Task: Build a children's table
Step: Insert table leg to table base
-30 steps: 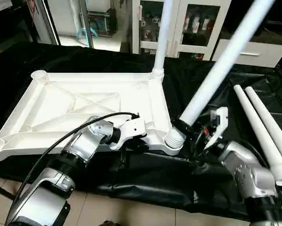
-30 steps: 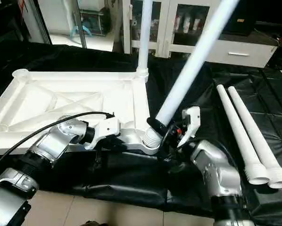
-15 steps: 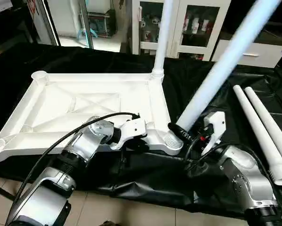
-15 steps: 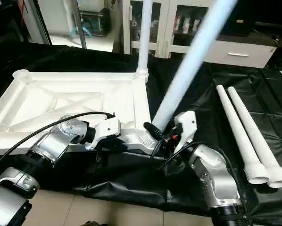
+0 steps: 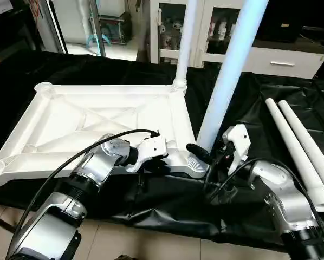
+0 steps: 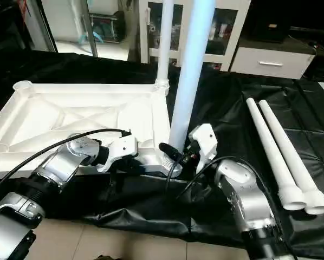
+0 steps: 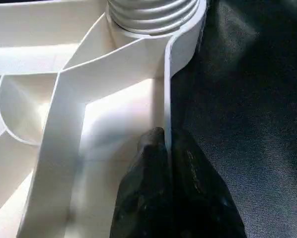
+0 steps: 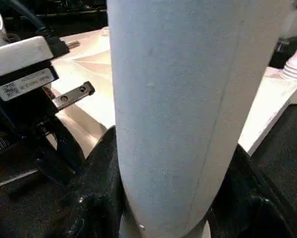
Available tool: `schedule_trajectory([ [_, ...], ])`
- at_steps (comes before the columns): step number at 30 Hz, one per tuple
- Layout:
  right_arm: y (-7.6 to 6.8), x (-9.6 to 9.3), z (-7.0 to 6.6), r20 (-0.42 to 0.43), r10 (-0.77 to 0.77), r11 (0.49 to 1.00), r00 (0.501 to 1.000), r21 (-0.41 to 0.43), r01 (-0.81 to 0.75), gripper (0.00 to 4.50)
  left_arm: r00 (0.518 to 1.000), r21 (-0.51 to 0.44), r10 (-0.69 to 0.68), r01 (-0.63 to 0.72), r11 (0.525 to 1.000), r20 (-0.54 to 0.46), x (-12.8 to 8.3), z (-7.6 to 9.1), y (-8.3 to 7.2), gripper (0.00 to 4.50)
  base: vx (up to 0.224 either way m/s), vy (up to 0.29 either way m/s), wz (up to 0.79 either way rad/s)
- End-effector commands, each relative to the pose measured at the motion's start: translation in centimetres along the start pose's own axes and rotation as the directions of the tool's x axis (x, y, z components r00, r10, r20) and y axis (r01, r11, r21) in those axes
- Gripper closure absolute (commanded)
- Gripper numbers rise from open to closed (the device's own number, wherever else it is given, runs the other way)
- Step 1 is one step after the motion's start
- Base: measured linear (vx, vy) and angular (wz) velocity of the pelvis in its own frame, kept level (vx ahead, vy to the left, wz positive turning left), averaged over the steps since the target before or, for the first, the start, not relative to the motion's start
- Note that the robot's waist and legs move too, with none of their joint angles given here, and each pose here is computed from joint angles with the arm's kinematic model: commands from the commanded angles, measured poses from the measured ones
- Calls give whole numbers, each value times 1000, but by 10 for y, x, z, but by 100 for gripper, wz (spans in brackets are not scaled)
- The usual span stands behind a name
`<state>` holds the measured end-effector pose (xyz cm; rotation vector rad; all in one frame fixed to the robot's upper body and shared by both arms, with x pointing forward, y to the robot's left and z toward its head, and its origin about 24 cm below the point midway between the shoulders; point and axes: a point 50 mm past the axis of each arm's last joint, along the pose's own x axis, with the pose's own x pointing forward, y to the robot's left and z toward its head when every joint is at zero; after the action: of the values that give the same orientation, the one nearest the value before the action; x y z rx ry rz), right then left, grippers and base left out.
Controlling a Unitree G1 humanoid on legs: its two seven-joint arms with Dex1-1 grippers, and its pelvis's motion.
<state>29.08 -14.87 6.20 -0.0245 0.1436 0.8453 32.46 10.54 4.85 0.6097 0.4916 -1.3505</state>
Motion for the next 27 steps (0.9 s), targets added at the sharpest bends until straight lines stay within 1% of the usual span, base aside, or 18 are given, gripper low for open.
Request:
schedule_trajectory([
  [1,-8,-9,-29,-155,-40,996,987,75,52,265,997,-48,6,-10,999,-78,3,-20,-6,450,0,0,0],
  [5,-8,-8,-32,-181,-39,998,983,49,49,265,997,-46,10,-13,999,-76,3,-20,-5,450,0,0,0],
  [12,-5,-11,-39,-175,-47,995,983,73,61,266,997,-49,19,-22,999,-71,3,-20,-5,450,0,0,0],
  [17,-7,-11,-40,-170,-74,993,983,75,88,266,997,-51,32,-36,998,-69,3,-20,-4,450,0,0,0],
  [18,-11,-11,-42,-176,-123,989,977,62,135,266,997,-58,47,-51,997,-63,3,-20,-3,450,0,0,0],
  [19,-11,-11,-42,-176,-123,989,977,62,135,266,997,-58,47,-51,997,-63,3,-20,-3,450,0,0,0],
  [20,-15,-11,-45,-187,-176,981,966,48,188,266,997,-68,59,-63,996,-55,3,-20,-2,450,0,0,0],
  [21,-23,-9,-49,-210,-289,954,934,16,299,266,996,-100,86,-90,991,-37,4,-17,0,450,0,0,0],
  [22,-23,-9,-49,-210,-289,954,934,16,299,266,996,-100,86,-90,991,-37,4,-17,0,450,0,0,0],
  [24,-29,-8,-52,-224,-373,924,900,3,383,266,993,-128,113,-115,985,-27,6,-13,2,450,0,0,0],
  [25,-39,-4,-54,-247,-503,858,828,-25,513,266,984,-165,176,-175,971,-10,13,-2,9,450,0,0,0],
  [26,-40,-3,-54,-250,-521,846,816,-25,532,266,983,-170,184,-182,968,-6,15,1,10,450,-50,21,-11],
  [27,-44,-1,-54,-257,-568,812,782,-19,583,266,979,-182,204,-200,963,4,19,8,12,450,-50,21,-11],
])
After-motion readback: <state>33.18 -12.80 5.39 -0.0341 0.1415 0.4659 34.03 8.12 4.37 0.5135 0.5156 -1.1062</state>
